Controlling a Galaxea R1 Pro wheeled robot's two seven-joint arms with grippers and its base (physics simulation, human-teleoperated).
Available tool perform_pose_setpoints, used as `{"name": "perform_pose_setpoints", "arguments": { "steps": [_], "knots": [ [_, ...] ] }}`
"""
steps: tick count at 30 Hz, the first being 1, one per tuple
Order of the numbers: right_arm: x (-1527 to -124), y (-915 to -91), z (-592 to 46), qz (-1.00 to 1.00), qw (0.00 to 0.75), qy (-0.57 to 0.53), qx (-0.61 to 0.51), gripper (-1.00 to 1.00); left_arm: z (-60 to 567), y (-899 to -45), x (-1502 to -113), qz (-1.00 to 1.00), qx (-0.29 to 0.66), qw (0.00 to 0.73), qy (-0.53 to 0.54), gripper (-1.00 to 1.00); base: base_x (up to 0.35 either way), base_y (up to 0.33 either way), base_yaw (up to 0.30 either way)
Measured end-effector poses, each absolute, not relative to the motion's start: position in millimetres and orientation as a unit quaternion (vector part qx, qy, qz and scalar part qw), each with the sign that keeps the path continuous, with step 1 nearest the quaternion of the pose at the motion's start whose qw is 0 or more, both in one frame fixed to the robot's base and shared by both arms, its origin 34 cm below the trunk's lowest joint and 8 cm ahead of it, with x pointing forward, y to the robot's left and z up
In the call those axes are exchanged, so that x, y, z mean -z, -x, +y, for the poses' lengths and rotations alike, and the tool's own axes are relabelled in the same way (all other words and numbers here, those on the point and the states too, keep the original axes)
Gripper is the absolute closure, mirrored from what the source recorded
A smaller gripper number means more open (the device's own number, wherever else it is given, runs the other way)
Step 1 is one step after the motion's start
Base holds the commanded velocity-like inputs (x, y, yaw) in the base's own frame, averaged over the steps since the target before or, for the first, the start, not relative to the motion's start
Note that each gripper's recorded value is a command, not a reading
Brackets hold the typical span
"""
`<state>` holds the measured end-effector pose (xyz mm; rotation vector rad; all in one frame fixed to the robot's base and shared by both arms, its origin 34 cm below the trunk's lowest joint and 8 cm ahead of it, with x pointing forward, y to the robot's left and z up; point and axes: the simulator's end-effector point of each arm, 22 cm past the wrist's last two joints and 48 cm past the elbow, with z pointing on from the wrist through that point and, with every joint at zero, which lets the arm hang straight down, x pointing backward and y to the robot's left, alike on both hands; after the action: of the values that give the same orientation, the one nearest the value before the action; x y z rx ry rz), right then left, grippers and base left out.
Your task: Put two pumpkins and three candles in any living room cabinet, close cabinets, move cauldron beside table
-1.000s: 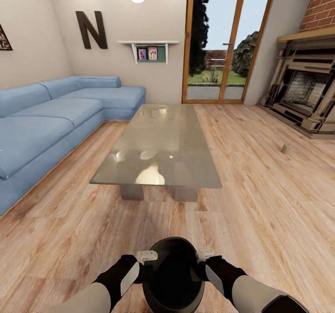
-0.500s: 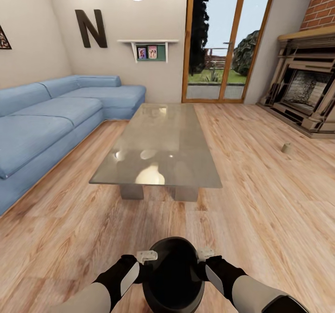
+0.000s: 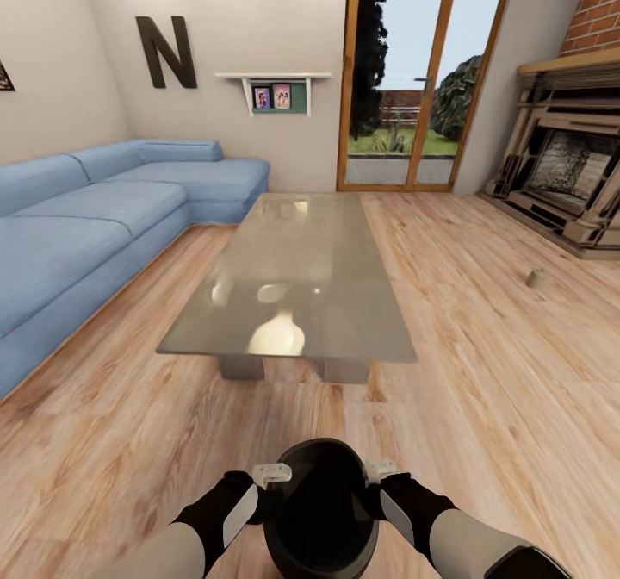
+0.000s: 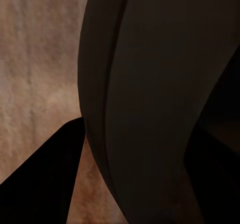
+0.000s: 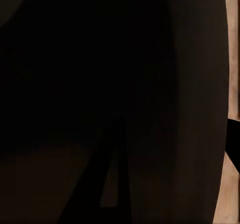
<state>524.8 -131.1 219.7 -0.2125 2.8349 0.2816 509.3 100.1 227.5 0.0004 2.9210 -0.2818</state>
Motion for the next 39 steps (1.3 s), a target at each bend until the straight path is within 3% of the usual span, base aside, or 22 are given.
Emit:
{"name": "perform_pose_setpoints", "arguments": {
  "steps": [12, 39],
  "knots": [
    [-220, -525, -131, 0.982, 0.142, 0.074, -0.098, 1.00, 100, -509, -227, 0.990, 0.096, 0.103, 0.000, 1.00, 0.202, 0.000, 0.000],
    [-209, -518, -131, 0.984, 0.130, 0.072, -0.098, 1.00, 100, -502, -217, 0.991, 0.096, 0.092, 0.001, 1.00, 0.003, 0.000, 0.034]
  ]
}}
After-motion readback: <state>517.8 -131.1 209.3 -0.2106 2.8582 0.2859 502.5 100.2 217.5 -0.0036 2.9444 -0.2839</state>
